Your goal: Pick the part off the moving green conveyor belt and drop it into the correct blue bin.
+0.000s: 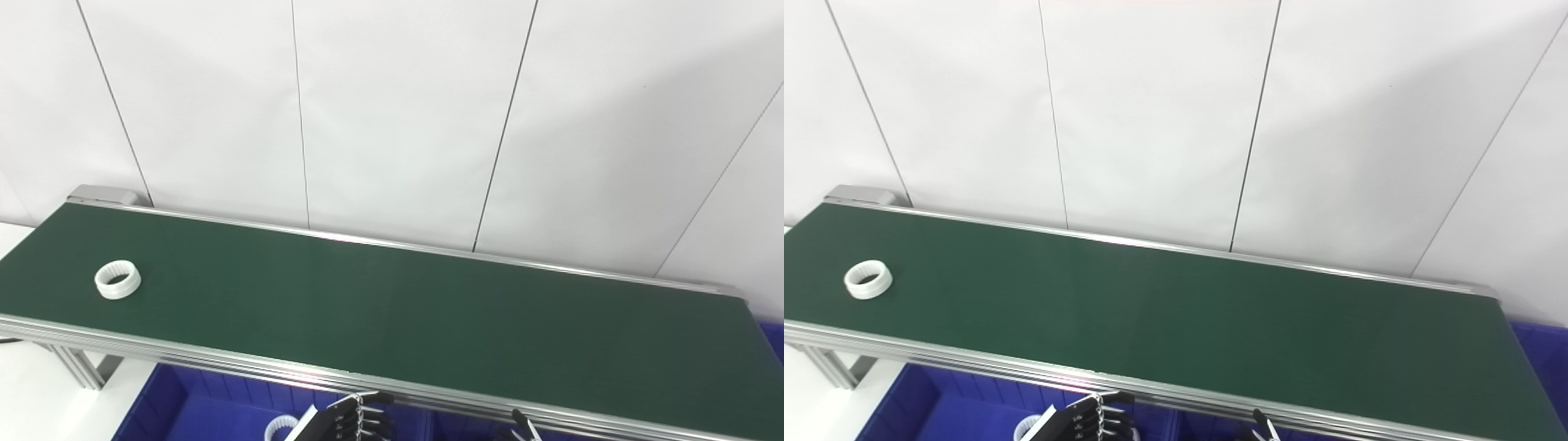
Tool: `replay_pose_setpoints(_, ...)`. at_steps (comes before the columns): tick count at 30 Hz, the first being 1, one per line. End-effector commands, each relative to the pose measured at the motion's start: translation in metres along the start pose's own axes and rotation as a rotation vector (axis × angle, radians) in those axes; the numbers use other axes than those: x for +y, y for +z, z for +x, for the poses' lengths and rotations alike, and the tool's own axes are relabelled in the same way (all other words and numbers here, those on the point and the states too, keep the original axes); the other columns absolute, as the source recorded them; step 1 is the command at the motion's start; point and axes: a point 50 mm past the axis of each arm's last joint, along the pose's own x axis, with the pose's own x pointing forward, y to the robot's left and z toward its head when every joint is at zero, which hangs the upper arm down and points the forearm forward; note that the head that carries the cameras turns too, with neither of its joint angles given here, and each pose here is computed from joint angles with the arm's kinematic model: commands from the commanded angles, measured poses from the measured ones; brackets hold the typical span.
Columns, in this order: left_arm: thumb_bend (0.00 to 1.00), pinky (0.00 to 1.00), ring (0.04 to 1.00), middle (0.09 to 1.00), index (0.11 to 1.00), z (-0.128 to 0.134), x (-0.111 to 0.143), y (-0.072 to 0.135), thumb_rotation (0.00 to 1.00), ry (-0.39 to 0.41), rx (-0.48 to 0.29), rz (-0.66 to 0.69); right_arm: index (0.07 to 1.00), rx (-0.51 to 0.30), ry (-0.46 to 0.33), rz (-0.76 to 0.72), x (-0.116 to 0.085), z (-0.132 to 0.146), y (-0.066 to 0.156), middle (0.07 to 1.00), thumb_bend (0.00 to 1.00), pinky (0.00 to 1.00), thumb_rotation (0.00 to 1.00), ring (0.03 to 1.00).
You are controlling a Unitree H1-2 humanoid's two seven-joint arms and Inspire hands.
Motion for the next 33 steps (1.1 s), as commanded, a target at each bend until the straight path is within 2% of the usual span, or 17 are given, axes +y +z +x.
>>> replay_pose_setpoints(1,0.98,0.54,0.606,0.656,0.758,0.012,0.011,0.026,0.24,-0.015,-0.120,0.092,0.958,-0.091,0.000,0.005,0.003,0.008,0.012,0.851,0.49,0.71,1.00,0.809)
replay_pose_setpoints(5,0.99,0.54,0.611,0.665,0.723,0.019,0.025,0.067,0.21,0.017,-0.199,0.300,0.959,-0.085,-0.001,0.009,0.003,0.010,0.011,0.851,0.49,0.72,1.00,0.814)
replay_pose_setpoints(9,0.99,0.55,0.632,0.682,0.699,0.036,0.044,0.141,0.21,0.071,-0.336,0.522,0.963,-0.086,-0.003,0.019,0.003,0.013,0.011,0.857,0.50,0.73,1.00,0.824)
replay_pose_setpoints(11,0.98,0.58,0.669,0.712,0.697,0.048,0.045,0.175,0.22,0.078,-0.402,0.585,0.962,-0.088,-0.008,0.024,0.002,0.013,0.011,0.855,0.53,0.72,1.00,0.819)
replay_pose_setpoints(13,0.95,0.58,0.690,0.734,0.710,0.057,0.044,0.201,0.23,0.089,-0.423,0.634,0.964,-0.091,-0.010,0.026,0.001,0.014,0.011,0.857,0.54,0.72,1.00,0.818)
replay_pose_setpoints(16,0.91,0.67,0.746,0.769,0.730,0.067,0.048,0.228,0.23,0.101,-0.432,0.687,0.968,-0.100,-0.008,0.033,0.001,0.015,0.010,0.861,0.51,0.72,1.00,0.816)
replay_pose_setpoints(21,0.88,0.71,0.771,0.787,0.754,0.085,0.063,0.248,0.25,0.114,-0.412,0.749,0.975,-0.102,-0.007,0.037,0.000,0.015,0.010,0.863,0.48,0.71,1.00,0.812)
replay_pose_setpoints(23,0.87,0.74,0.760,0.807,0.765,0.091,0.069,0.252,0.22,0.112,-0.392,0.766,0.976,-0.101,-0.008,0.037,-0.001,0.015,0.010,0.862,0.49,0.71,1.00,0.812)
replay_pose_setpoints(26,0.89,0.74,0.753,0.810,0.766,0.100,0.077,0.254,0.16,0.108,-0.341,0.802,0.979,-0.101,-0.008,0.041,-0.003,0.016,0.010,0.865,0.49,0.72,1.00,0.820)
replay_pose_setpoints(28,0.91,0.71,0.739,0.798,0.762,0.105,0.081,0.254,0.12,0.102,-0.304,0.835,0.981,-0.099,-0.006,0.041,-0.005,0.016,0.009,0.869,0.49,0.74,1.00,0.828)
replay_pose_setpoints(33,0.93,0.68,0.795,0.825,0.773,0.113,0.086,0.247,0.12,0.091,-0.169,0.943,0.989,-0.095,-0.009,0.050,-0.007,0.016,0.008,0.881,0.49,0.77,1.00,0.846)
